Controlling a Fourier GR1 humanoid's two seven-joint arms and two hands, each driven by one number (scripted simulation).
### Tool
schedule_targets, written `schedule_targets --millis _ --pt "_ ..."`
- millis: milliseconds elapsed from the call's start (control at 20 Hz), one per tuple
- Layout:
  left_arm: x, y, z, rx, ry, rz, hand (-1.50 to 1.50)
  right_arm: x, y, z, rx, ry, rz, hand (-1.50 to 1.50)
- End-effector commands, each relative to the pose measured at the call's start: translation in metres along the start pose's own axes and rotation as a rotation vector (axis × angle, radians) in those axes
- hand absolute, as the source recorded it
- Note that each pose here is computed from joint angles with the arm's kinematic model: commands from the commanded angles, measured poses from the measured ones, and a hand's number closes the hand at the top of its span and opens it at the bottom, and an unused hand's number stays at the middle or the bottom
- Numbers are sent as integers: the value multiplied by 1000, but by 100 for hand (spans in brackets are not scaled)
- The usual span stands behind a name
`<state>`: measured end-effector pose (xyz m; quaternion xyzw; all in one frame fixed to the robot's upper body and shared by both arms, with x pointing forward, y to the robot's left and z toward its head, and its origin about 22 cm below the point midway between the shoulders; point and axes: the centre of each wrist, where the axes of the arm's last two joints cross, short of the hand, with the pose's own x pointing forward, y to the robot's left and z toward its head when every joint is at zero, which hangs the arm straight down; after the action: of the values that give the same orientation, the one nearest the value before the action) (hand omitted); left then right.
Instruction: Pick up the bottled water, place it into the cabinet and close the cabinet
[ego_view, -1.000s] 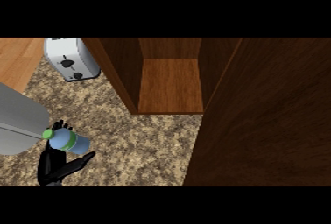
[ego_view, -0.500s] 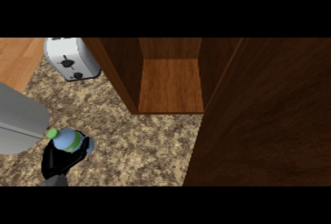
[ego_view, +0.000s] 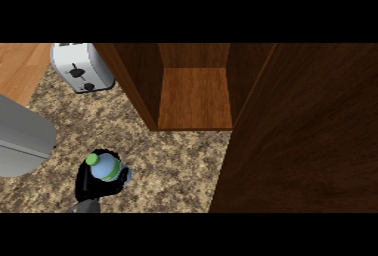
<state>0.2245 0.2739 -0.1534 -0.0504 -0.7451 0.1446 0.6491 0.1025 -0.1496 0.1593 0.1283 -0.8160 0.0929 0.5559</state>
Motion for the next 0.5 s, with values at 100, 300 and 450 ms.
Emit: schedule_targets --millis 100,300,450 --pt "-6 -21 -6 -31 -43 30 150 14 10 7 -16 -63 27 -150" --pt "15 -29 5 -80 -41 32 150 21 -11 6 -25 -48 29 -150" --pt "31 -47 -9 -113 -38 -9 150 13 -2 9 -30 -54 40 -150"
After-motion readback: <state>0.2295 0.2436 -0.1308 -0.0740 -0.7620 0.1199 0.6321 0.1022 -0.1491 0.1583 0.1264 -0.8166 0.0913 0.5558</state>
